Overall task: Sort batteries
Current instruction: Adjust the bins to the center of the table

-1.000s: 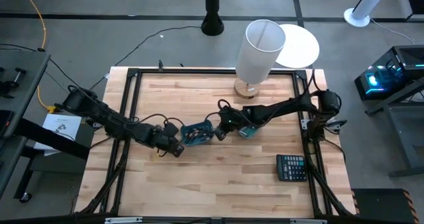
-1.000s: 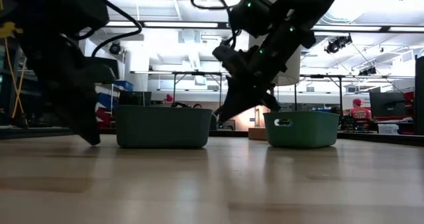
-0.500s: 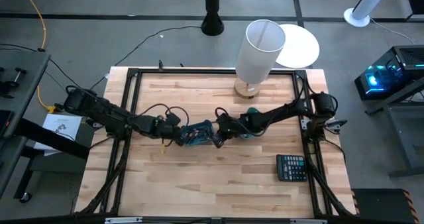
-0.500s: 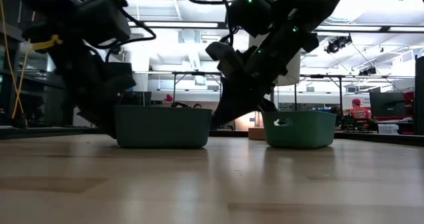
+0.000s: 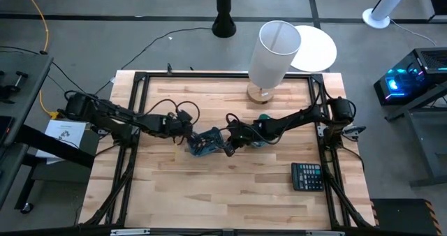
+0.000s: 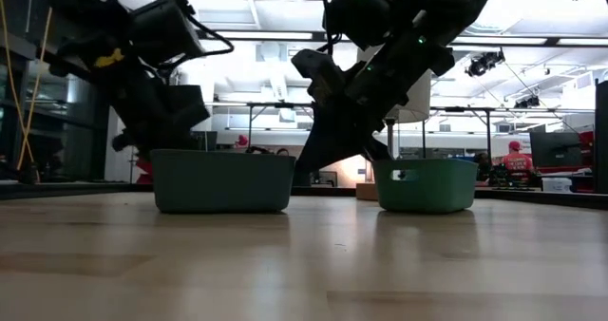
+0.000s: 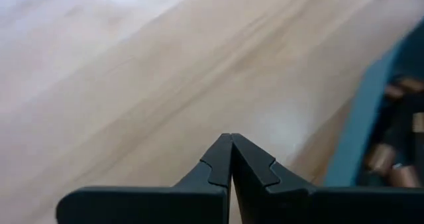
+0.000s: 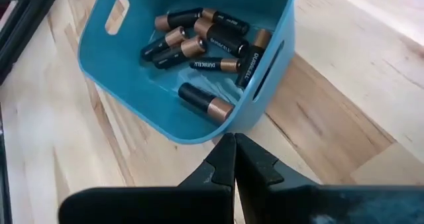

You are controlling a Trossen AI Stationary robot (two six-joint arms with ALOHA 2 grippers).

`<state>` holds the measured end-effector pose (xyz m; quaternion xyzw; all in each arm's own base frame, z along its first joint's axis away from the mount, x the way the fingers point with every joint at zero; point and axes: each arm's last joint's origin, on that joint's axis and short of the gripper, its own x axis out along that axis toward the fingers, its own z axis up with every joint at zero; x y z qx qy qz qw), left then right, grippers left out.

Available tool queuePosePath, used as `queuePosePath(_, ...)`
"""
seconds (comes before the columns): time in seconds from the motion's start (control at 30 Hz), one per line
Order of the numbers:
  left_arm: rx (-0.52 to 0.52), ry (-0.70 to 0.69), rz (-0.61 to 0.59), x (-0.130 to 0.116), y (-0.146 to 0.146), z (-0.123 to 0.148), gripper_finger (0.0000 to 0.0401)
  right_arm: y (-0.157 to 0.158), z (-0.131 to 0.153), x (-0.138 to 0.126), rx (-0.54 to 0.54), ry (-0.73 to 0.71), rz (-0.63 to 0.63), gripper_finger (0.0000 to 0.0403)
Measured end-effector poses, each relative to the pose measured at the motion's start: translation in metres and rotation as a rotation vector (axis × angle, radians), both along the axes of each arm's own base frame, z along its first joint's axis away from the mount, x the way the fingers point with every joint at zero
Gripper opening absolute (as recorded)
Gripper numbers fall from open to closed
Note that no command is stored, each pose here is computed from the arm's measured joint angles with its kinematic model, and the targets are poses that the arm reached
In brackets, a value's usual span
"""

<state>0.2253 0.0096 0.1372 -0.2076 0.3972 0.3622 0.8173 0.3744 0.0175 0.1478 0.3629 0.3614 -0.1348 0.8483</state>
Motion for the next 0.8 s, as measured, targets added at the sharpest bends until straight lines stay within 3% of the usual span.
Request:
queuePosePath(0.2, -0.06, 0.059, 0.033, -0.029, -0.009, 0.02, 0.0, -0.012, 0.002, 0.0, -0.015, -0.002, -0.017, 0.0)
queuePosePath(0.4, -0.21, -0.056, -0.004, -0.038, -0.053, 0.029, 0.0, -0.032, 0.001, 0.0, -0.022, 0.0, -0.072, 0.0)
queuePosePath(0.57, -0.297, -0.119, 0.009, -0.034, -0.091, 0.014, 0.0, -0.038, 0.003, 0.001, -0.029, -0.019, -0.071, 0.0)
queuePosePath(0.8, -0.264, -0.156, 0.015, -0.017, -0.105, -0.014, 0.0, -0.037, 0.003, 0.001, -0.03, -0.019, -0.057, 0.0)
